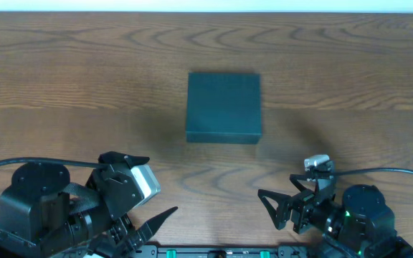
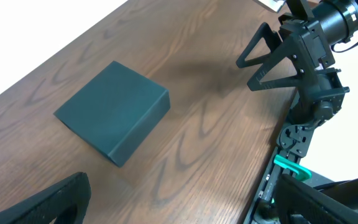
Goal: Pack container
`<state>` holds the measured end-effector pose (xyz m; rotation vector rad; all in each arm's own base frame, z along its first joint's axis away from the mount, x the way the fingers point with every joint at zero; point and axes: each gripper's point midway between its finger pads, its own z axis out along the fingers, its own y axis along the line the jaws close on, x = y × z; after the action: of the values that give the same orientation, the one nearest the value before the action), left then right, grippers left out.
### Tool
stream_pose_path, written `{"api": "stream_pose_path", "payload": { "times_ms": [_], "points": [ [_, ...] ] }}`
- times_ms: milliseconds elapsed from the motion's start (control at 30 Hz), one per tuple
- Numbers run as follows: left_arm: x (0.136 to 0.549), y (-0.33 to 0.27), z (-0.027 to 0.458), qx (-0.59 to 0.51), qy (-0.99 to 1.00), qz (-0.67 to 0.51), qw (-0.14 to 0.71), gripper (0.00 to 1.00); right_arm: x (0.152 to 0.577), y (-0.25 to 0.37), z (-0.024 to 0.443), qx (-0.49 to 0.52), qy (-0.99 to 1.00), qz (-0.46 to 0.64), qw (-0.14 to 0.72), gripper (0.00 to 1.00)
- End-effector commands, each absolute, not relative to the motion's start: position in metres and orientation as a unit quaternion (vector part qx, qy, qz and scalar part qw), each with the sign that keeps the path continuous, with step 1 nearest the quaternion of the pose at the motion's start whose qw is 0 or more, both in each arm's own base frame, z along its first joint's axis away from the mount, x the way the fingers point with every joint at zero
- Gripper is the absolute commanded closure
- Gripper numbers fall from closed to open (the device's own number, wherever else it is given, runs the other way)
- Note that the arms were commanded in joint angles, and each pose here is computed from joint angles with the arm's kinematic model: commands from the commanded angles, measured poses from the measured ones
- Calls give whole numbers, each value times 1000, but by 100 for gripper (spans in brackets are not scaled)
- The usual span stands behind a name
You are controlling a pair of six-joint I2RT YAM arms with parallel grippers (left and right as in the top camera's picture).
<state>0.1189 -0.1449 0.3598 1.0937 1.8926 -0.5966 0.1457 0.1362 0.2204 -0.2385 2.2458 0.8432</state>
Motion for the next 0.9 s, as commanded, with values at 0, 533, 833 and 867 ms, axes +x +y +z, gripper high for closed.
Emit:
{"api": "stream_pose_path", "payload": {
  "times_ms": [0, 533, 833, 867],
  "points": [
    [119, -146, 356, 440, 758, -242, 417, 5, 144, 138, 224, -101, 867, 331, 358, 1],
    [220, -77, 336, 211, 833, -59, 508, 5, 144, 138, 224, -101, 867, 331, 358, 1],
    [240, -20, 262, 53, 831, -21, 554, 5, 144, 138, 224, -101, 867, 331, 358, 1],
    [239, -15, 254, 40, 829, -18, 557, 5, 144, 138, 224, -101, 867, 331, 358, 1]
  ]
}}
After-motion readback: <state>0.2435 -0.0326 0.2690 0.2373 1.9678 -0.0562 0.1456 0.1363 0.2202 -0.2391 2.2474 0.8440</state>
